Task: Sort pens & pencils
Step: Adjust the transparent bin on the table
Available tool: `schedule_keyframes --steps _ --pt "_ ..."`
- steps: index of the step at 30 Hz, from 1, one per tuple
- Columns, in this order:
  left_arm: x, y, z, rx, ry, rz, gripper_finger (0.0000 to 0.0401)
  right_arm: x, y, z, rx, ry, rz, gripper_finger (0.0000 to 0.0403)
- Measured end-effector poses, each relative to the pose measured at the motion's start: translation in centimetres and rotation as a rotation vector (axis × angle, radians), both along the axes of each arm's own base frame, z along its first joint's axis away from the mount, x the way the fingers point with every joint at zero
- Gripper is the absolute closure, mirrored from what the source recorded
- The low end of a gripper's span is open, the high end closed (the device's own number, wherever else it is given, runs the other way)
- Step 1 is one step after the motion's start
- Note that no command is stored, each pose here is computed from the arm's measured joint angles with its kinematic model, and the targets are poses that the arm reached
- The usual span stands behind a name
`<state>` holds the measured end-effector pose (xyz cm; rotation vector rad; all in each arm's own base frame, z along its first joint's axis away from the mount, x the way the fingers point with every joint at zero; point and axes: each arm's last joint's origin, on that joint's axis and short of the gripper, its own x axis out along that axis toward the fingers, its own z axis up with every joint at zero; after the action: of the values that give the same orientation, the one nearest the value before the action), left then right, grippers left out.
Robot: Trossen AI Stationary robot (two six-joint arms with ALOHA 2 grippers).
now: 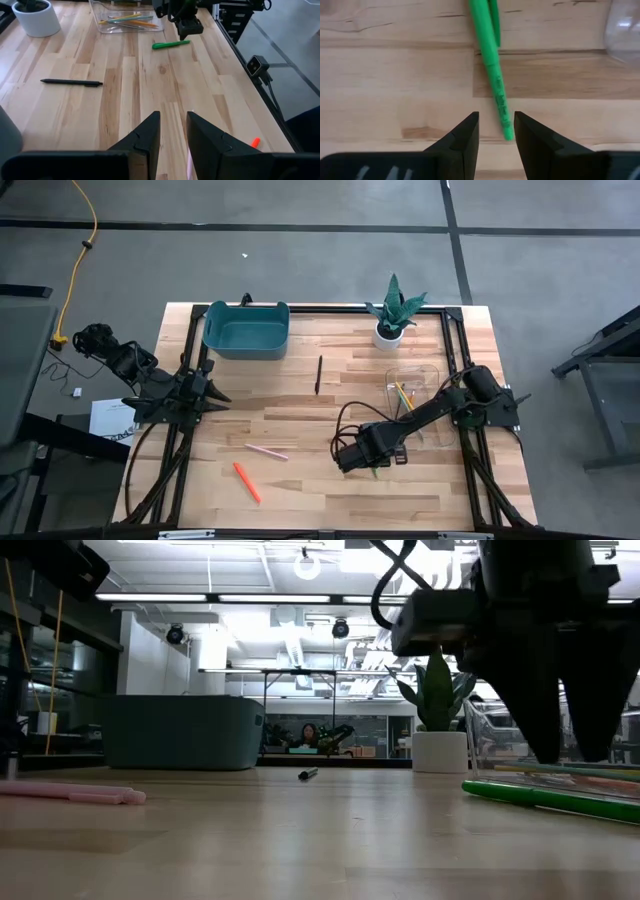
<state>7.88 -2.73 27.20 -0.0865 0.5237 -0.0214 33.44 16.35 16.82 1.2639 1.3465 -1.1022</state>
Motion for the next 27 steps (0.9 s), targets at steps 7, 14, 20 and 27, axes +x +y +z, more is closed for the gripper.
schedule_keyframes --steps 7,14,20,27 --pt "0.0 -0.1 0.0 -0.011 0.005 -0.019 0.0318 0.0 -0.4 0.0 -0.004 0.005 0.014 0.0289" --pt "0.0 -0.1 0.0 -0.011 0.005 -0.019 0.0318 0.2 -0.5 -0.1 -0.001 -0.011 0.016 0.0289" --pt "0.0 -0.1 0.0 0.003 0.003 -0.027 0.0318 0.3 -0.7 -0.1 0.005 -0.009 0.01 0.0289" --pt "0.0 0.0 0.0 0.008 0.001 -0.022 0.0318 0.4 -1.2 -0.1 -0.01 -0.003 0.018 0.0289"
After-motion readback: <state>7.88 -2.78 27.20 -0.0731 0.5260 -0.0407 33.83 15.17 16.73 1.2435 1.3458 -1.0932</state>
